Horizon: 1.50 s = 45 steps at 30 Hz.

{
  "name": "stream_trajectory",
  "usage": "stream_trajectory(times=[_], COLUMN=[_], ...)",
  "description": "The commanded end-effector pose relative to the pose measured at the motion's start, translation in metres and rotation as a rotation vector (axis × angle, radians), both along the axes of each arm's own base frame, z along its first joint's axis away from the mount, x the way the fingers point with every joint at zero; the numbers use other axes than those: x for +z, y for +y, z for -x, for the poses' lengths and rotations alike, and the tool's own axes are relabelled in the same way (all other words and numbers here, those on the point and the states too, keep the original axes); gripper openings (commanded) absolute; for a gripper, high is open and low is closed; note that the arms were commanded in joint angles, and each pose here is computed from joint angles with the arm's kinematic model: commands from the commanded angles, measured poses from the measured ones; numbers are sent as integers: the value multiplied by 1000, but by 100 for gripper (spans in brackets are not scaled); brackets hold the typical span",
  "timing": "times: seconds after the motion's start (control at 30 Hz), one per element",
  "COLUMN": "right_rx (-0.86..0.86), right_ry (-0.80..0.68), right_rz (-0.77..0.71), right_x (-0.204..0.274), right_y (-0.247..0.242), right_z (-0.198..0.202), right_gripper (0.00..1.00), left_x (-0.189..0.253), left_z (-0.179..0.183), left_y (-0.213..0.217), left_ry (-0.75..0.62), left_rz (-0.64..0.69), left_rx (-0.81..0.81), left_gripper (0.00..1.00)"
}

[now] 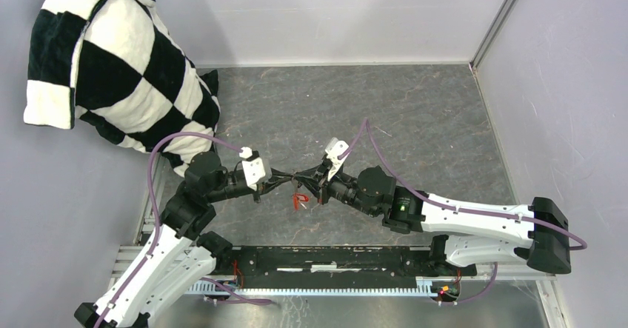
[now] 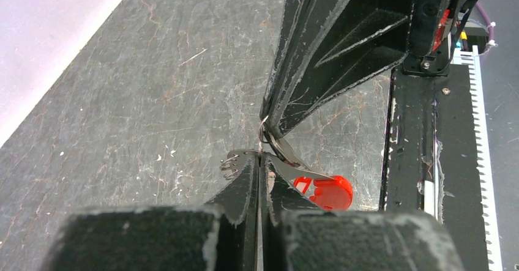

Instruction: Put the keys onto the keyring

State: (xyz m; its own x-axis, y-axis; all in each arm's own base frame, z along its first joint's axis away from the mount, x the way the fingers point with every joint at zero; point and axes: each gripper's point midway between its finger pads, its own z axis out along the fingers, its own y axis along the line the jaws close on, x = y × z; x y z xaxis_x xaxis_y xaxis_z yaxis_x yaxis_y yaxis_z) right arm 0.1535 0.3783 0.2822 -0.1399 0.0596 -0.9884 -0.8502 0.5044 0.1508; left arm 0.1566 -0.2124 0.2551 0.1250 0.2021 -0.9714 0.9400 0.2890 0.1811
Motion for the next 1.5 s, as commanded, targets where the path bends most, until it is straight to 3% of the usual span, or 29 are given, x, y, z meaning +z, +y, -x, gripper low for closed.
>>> stream_trajectory(times=[0.0,0.9,1.47], right_rx=[-20,-155,-78], right_ry=[-8,52,113], right_rz=[-86,-55,-126], right_x=[25,11,5], right_y=[0,-17,-20], right_z=[-2,-19,-18], right_gripper=[0,0,0], left_x=[10,19,48], left_z=[5,10,20], left_y=[-3,-2,-5], left_ry=[-99,-173,-304], left_rz=[11,24,106], left_rx=[-60,-82,-132], left_gripper=[2,2,2])
